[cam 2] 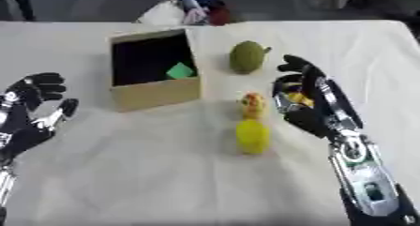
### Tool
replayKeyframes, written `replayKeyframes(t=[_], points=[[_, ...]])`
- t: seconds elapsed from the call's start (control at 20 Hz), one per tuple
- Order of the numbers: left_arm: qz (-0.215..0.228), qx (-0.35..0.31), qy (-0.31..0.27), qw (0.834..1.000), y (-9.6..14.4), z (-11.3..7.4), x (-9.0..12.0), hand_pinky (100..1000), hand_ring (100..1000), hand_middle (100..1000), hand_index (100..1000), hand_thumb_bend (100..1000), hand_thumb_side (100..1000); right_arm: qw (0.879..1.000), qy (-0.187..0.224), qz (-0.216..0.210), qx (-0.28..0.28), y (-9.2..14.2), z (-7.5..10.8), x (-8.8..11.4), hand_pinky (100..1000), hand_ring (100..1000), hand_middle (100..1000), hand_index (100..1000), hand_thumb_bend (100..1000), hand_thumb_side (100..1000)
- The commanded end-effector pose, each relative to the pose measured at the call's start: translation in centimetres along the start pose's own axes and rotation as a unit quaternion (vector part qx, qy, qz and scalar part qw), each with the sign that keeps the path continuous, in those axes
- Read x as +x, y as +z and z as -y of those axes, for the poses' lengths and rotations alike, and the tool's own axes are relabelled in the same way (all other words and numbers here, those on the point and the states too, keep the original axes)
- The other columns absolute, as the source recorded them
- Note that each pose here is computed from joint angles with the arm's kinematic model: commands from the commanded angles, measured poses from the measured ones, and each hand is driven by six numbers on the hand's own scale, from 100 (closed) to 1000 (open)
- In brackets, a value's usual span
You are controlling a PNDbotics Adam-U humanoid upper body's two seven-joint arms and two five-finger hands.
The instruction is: Pick up objects on the table and place them in the box.
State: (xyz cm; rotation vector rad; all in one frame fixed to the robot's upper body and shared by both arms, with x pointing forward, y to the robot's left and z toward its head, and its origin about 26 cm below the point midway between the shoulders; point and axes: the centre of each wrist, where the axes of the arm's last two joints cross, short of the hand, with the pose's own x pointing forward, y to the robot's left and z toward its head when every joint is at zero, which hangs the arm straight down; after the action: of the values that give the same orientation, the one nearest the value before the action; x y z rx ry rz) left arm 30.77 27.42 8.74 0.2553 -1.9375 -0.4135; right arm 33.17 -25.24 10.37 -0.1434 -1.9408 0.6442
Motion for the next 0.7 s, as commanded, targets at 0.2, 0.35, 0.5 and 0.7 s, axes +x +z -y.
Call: replayKeyframes(t=[0.2, 0.35, 0.5, 0.7], points=[[0.011, -0.003, -0.009, 1.0, -0.3, -0.4, 0.6, 744, 731, 695, 779, 501, 367, 0.993, 0.071, -0.013, 0.089, -0.8, 2.0, 0.1, 702, 757, 789, 924, 100, 306], [0.01, -0.005, -0.01, 1.0, -0.3, -0.4, 0.6, 744, 730, 695, 780, 499, 371, 0.985, 0.096, -0.025, 0.141, -1.4, 2.2, 0.0, 709, 764, 792, 928, 100, 257], [0.009, -0.007, -0.011, 1.0, -0.3, -0.4, 0.6, 743, 730, 694, 780, 499, 368, 0.974, 0.118, -0.037, 0.192, -1.9, 2.2, -0.4, 714, 769, 793, 929, 100, 325], [0.009, -0.008, -0.013, 1.0, -0.2, -0.4, 0.5, 743, 730, 694, 780, 499, 368, 0.955, 0.148, -0.05, 0.25, -2.4, 2.1, -0.8, 725, 778, 799, 934, 100, 343]])
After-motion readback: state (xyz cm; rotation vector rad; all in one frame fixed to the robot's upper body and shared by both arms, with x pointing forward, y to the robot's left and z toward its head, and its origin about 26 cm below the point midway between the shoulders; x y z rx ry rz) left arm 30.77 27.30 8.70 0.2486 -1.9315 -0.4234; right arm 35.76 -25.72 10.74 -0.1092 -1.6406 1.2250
